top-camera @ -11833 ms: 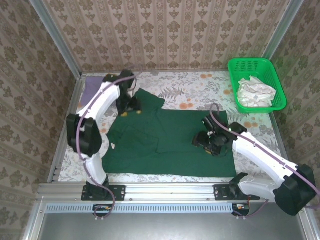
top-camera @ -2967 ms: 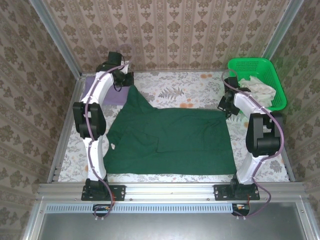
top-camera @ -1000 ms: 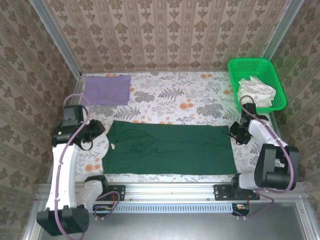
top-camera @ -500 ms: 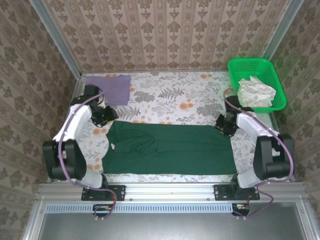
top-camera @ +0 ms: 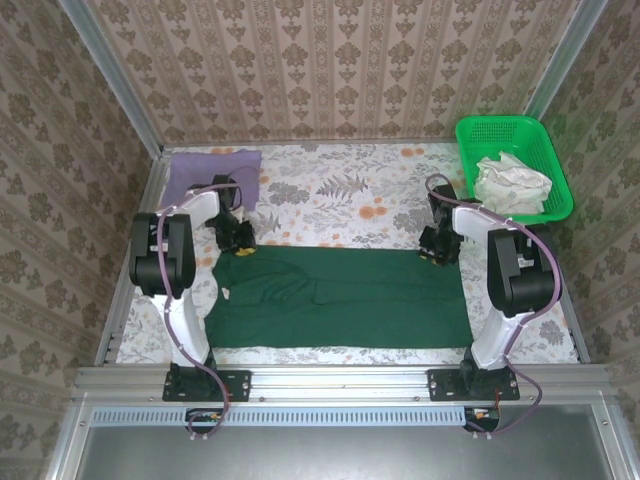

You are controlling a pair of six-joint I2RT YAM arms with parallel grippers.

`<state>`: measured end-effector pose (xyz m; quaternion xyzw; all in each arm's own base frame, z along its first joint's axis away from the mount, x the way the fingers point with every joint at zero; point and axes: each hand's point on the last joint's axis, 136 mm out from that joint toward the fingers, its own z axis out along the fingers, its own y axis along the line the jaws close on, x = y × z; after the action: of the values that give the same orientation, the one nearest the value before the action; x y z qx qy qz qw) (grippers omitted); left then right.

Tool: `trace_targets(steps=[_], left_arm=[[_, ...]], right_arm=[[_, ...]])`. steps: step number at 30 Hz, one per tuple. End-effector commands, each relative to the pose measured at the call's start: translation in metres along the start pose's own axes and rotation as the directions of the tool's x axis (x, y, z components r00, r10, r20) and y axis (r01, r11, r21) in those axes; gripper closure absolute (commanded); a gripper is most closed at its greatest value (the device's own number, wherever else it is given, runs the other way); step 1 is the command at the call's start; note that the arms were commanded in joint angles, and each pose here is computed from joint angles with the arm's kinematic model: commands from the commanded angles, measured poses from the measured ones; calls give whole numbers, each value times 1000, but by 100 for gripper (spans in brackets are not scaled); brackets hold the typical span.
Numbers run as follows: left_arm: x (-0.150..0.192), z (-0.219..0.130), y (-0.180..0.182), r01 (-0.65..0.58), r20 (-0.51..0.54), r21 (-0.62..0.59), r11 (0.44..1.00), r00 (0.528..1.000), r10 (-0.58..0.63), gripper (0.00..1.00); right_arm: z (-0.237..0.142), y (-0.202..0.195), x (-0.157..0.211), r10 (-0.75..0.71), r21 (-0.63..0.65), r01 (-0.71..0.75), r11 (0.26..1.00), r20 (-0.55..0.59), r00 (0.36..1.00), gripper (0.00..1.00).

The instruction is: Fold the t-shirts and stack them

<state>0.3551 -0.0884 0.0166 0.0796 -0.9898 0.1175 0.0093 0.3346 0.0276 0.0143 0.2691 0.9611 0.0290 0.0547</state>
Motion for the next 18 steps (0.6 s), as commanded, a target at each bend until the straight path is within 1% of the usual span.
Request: trace_targets(steps=[1,3,5,7,9,11,13,14,16,18], left_arm=[[0,5,53,83,19,-238,968,997,-81,82],[-10,-1,62,114,57,-253,961,993,-102,80],[-18,-7,59,128,68,-225,966,991,-115,77],[-26,-14,55,122,75,-219,968,991,-108,74],[-31,-22,46,114,86,-180,977,991,-100,66],[-34,-33,33,104,106,-129,986,990,-90,56],[-35,-48,25,96,130,-110,989,988,-81,45],[-34,-55,23,96,142,-103,990,987,-81,42],[-30,-70,22,103,169,-100,990,982,-86,38],[-23,-79,20,108,187,-82,991,978,-91,38]], right_arm=[[14,-24,-10,55,97,-56,994,13,998,69],[12,-21,-18,63,87,-65,994,31,998,65],[7,-12,-26,52,56,-55,997,48,998,59],[-5,0,-34,39,11,-40,999,79,996,50],[-21,14,-37,20,-42,-15,999,127,992,43],[-40,35,-34,-4,-126,27,992,179,984,39],[-60,61,-17,-49,-196,92,976,213,976,37],[-69,80,-11,-77,-250,139,958,242,967,37],[-85,123,21,-162,-349,248,904,258,952,39],[-93,164,57,-248,-438,336,834,247,937,44]])
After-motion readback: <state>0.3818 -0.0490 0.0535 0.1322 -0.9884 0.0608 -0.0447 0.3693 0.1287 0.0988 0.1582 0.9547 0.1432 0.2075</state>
